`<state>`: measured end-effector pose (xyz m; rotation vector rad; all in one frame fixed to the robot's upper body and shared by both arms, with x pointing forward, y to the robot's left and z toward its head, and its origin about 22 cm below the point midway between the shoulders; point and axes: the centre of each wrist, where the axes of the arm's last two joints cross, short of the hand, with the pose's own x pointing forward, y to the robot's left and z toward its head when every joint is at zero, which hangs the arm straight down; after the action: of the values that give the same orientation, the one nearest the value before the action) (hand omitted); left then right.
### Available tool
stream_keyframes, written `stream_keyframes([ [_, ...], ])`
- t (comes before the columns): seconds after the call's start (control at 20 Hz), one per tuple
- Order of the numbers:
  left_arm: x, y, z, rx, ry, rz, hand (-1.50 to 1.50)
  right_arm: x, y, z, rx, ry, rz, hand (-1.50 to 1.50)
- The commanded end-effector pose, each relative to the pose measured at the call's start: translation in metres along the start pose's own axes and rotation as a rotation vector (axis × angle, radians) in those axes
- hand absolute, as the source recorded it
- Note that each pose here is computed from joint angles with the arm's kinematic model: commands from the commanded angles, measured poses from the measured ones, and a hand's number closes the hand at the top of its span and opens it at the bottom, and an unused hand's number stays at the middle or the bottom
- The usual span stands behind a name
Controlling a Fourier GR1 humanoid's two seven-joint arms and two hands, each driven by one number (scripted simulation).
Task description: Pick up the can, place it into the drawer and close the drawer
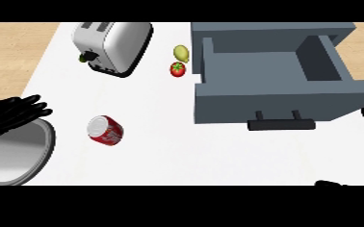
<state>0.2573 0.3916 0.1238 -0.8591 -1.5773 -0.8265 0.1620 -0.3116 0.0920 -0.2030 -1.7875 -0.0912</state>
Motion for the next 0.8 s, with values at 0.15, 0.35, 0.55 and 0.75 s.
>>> stream_keyframes([
  [0.15,0.033,0.040,0.033,0.060,0.038,0.034,-1.50,0.008,-0.020,0.013,0.031,0.001,-0.008,-1.50],
  [0.35,0.013,0.031,0.021,0.054,0.093,0.127,-1.50,-0.002,-0.032,0.017,0.012,0.003,-0.017,-1.50],
  [0.55,0.002,0.026,0.010,0.063,0.102,0.193,-1.50,-0.001,-0.029,0.028,0.028,-0.013,-0.019,-1.50],
  [0.75,-0.002,0.023,0.008,0.057,0.147,0.222,-1.50,0.007,-0.043,0.031,0.035,0.004,-0.012,-1.50],
])
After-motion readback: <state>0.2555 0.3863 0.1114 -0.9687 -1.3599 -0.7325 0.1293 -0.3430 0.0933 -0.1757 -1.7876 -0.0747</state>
